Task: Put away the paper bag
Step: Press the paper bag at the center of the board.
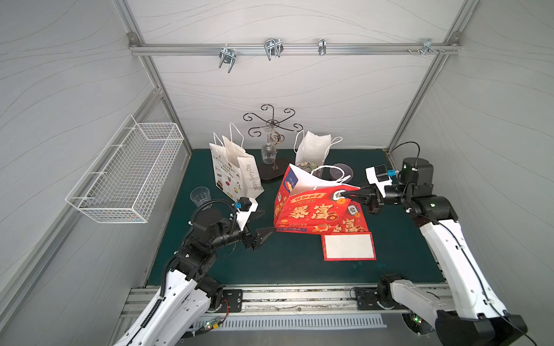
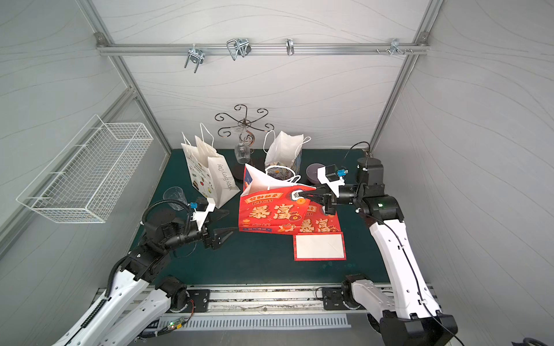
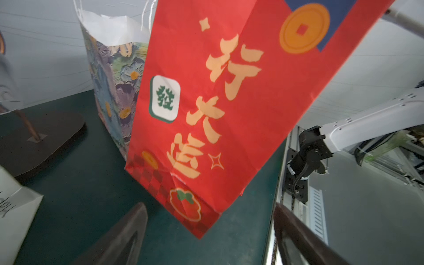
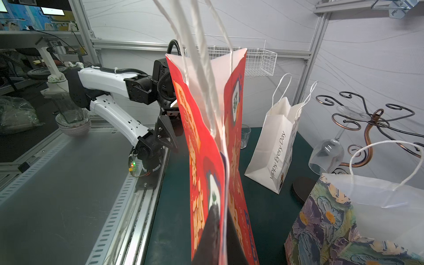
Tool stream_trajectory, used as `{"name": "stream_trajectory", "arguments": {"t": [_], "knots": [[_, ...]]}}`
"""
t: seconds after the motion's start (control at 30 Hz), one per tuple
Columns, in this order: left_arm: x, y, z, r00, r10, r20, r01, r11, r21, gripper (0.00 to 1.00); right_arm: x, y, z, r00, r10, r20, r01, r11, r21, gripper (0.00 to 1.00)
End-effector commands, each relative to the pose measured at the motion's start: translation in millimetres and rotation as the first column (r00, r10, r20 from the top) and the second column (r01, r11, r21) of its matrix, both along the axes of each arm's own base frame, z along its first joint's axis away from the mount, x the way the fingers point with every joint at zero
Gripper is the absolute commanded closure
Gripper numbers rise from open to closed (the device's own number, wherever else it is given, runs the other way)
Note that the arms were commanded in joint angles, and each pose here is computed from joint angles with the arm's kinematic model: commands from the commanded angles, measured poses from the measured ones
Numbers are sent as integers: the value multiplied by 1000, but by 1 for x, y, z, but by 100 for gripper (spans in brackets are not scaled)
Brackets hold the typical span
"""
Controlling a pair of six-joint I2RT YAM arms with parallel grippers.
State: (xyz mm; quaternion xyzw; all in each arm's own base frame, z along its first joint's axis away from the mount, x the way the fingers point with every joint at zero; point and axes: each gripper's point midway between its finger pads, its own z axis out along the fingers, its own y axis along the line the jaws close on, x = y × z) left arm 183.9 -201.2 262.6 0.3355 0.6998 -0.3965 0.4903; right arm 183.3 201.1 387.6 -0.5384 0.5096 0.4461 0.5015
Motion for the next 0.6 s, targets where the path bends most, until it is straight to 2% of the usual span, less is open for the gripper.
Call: {"name": "stream_trajectory", "arguments": {"t": [0.0, 0.2, 0.43, 0.57], "knots": [[-11, -16, 35, 982, -124, 144, 131, 991, -41, 10, -6, 0, 10, 999, 31, -15, -31, 999, 24, 100], [-9, -28, 29, 971, -165, 175, 168, 986, -2, 9, -8, 4, 10, 999, 51, -18, -50, 998, 30, 100], [-10, -40, 34, 958, -228, 172, 234, 972, -17, 19, -6, 12, 4, 997, 69, -20, -69, 997, 28, 100], [-8, -43, 42, 955, -222, 195, 231, 973, -26, 23, -5, 14, 1, 997, 75, -22, -75, 997, 24, 100]]}}
